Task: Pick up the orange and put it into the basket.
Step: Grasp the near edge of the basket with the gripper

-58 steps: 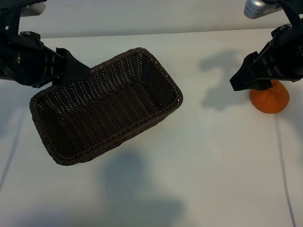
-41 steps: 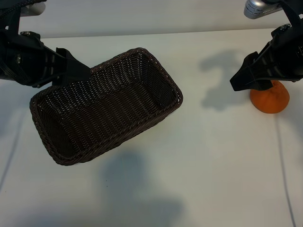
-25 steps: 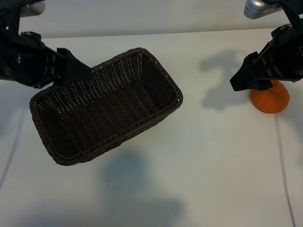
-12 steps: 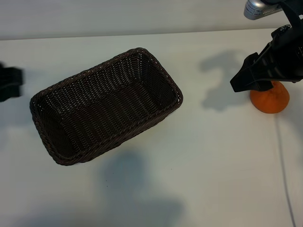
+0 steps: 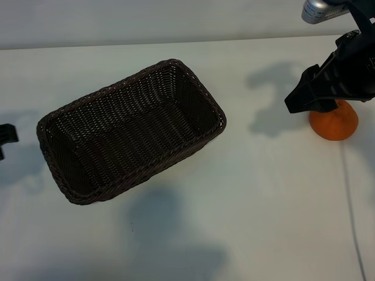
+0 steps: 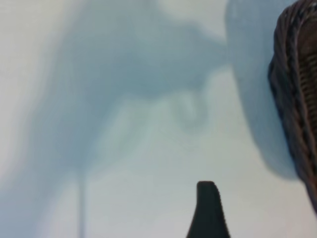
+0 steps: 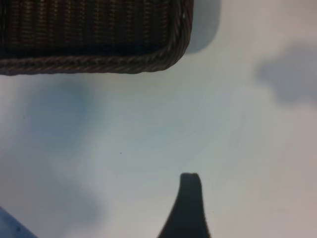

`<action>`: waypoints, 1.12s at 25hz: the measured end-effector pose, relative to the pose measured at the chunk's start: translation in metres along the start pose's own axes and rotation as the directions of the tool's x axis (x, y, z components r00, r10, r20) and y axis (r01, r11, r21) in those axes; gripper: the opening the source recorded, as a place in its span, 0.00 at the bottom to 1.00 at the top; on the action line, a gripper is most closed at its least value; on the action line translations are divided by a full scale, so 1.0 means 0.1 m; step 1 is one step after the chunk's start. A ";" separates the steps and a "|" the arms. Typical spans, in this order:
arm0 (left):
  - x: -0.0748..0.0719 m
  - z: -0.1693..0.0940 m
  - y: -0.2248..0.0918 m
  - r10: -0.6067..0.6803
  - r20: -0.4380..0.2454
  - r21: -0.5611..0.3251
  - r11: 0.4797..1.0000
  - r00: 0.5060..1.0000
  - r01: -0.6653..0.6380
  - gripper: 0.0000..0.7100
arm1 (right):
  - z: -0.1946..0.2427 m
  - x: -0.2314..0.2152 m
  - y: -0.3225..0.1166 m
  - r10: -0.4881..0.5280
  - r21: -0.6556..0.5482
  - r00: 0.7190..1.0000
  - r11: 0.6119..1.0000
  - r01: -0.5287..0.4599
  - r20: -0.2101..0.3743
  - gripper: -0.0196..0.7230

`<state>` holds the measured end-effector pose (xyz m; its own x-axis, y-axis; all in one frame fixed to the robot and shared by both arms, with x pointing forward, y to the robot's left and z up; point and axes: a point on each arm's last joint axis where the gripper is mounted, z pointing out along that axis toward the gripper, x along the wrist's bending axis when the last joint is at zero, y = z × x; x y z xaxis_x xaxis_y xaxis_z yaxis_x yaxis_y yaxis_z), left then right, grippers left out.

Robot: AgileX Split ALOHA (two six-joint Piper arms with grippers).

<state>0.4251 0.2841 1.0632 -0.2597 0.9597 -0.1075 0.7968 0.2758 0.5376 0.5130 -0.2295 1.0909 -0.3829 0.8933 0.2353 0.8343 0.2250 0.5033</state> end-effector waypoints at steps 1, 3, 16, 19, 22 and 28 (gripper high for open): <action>-0.01 0.04 -0.01 -0.012 0.022 -0.018 1.000 1.000 0.012 0.77 | 0.00 0.00 0.00 0.000 0.000 1.000 1.000 0.000 0.000 0.83; -0.04 0.10 -0.03 -0.041 0.063 -0.044 0.998 0.997 0.044 0.79 | 0.00 0.00 0.00 0.000 0.000 1.000 1.000 0.000 0.000 0.83; -0.18 0.69 -0.10 -0.119 0.106 0.041 0.993 0.987 0.115 0.82 | 0.00 0.00 0.00 0.000 0.001 1.000 1.000 0.000 0.000 0.83; -0.21 0.81 -0.09 -0.139 0.111 0.058 0.989 0.984 0.133 0.82 | 0.00 0.00 0.00 0.000 0.001 1.000 1.000 0.000 0.000 0.83; -0.23 0.90 -0.10 -0.157 0.113 0.075 0.986 0.981 0.150 0.82 | 0.00 0.00 0.00 0.000 0.001 1.000 1.000 0.000 0.000 0.83; -0.25 1.06 -0.12 -0.160 0.095 0.108 0.983 0.982 0.150 0.82 | 0.00 0.00 0.00 0.000 0.001 1.000 1.000 0.000 0.000 0.83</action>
<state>0.4801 0.2624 0.9706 -0.3306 0.9039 -0.2714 0.8032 0.4205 0.4221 0.5129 -0.2294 1.0909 -0.3830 0.8932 0.2356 0.8346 0.2253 0.5026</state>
